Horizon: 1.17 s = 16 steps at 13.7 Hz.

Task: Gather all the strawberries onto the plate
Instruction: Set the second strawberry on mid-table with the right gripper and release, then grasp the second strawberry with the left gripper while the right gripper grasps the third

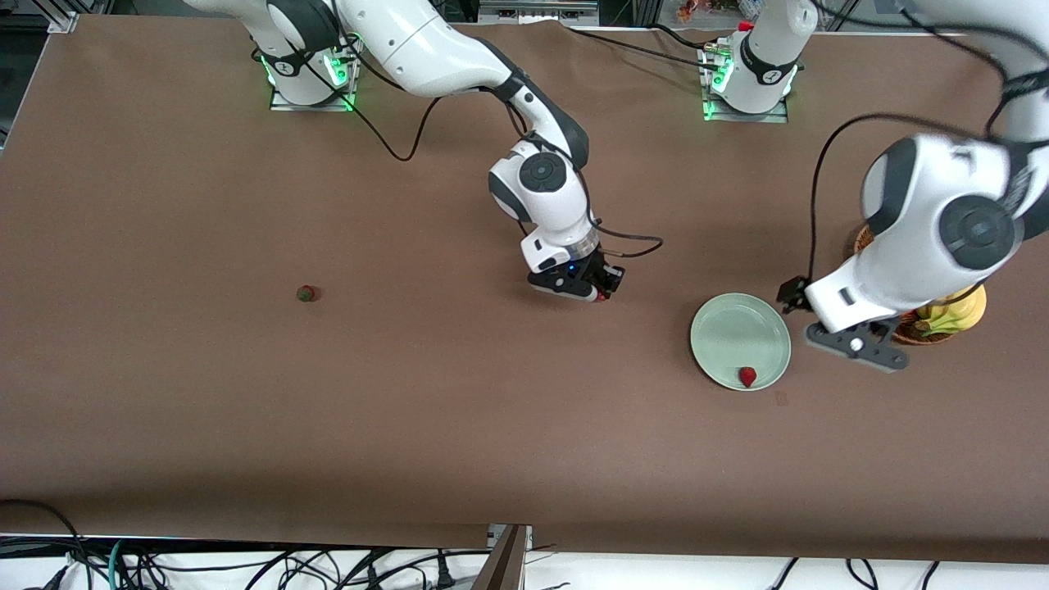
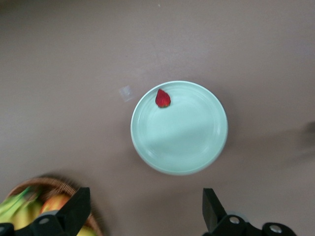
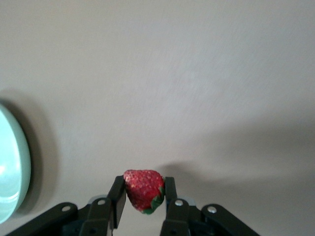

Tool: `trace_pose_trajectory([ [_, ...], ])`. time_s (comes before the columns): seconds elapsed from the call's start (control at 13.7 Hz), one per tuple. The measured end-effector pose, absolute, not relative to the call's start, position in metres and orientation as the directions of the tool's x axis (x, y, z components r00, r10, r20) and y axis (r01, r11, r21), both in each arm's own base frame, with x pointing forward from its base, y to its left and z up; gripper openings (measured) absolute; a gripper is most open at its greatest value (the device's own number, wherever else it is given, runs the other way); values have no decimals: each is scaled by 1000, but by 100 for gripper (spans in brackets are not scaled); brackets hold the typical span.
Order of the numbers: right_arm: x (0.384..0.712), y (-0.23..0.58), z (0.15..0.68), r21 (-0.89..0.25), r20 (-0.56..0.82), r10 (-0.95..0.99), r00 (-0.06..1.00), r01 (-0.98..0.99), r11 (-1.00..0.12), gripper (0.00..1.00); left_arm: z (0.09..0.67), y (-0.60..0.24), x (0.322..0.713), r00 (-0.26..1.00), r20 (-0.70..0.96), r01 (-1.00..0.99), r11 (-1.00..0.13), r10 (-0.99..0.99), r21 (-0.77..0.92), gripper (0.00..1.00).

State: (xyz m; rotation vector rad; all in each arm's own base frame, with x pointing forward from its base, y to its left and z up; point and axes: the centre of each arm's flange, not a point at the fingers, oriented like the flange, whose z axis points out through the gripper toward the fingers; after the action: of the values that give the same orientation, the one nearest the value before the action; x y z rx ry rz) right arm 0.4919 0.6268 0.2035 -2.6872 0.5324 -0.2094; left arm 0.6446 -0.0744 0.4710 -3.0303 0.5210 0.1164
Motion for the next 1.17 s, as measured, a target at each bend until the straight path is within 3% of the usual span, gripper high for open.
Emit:
trace_pose_trajectory([
  [0.15,481,635,194,-416,71,-390,918,-328,-848,39,530,-72,639,944,-82,-325,-944,-320,-54,100],
  [0.22,478,638,193,-421,73,-388,919,-324,-847,45,547,-72,636,944,-91,-322,-945,-317,-53,100],
  [0.59,493,634,209,-426,89,-399,913,-327,-843,97,565,-71,630,943,-122,-316,-948,-310,-34,100],
  [0.8,544,591,241,-347,101,-371,923,-316,-883,100,561,-77,631,939,-127,-324,-946,-319,-22,100],
  [1.17,656,423,292,-133,34,-141,989,-136,-982,100,553,-102,619,912,-194,-362,-932,-361,27,100],
])
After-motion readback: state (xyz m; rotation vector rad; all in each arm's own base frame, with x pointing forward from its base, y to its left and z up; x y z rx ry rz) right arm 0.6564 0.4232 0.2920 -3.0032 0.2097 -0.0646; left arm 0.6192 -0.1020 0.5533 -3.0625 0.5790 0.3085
